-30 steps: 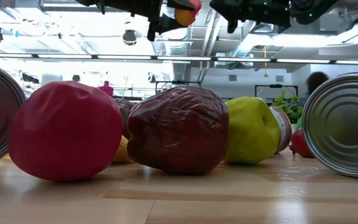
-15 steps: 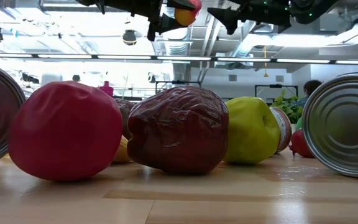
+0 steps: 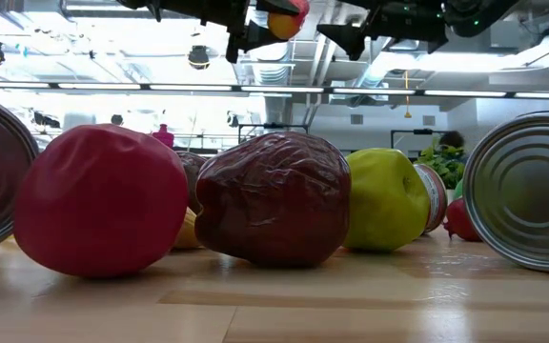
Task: Pick & Place Food Item
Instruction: Put the left orange mango into the pink bin
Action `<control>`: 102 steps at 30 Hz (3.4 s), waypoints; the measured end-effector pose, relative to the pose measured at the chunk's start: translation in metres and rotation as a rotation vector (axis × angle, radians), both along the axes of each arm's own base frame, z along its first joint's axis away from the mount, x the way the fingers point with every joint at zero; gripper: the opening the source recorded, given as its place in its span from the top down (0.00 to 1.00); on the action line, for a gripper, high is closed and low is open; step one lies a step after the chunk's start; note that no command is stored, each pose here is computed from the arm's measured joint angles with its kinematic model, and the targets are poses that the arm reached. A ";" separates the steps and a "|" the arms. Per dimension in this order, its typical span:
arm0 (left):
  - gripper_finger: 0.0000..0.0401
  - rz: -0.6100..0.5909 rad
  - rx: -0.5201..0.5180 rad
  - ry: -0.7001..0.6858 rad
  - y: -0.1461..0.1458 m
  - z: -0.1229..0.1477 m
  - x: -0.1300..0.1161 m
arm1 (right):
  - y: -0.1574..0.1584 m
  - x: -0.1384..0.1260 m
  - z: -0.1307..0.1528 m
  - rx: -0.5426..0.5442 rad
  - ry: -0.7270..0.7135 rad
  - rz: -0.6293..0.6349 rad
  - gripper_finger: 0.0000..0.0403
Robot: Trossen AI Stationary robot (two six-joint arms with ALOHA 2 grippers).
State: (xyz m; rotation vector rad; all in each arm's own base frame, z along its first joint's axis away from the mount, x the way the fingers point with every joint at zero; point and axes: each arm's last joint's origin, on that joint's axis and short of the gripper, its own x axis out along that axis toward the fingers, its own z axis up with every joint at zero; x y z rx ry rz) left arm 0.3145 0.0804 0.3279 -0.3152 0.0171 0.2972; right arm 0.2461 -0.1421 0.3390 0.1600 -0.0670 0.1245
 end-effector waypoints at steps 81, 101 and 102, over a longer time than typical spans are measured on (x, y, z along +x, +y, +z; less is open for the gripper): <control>0.03 -0.096 0.104 -0.038 -0.031 0.006 0.007 | 0.032 0.038 -0.010 0.195 -0.035 0.197 0.47; 0.03 0.174 0.132 -0.011 0.026 0.006 -0.008 | -0.028 0.008 -0.030 0.320 0.137 0.017 0.47; 0.03 0.177 0.132 -0.012 0.028 0.006 -0.009 | -0.031 0.005 -0.034 0.322 0.162 -0.010 0.47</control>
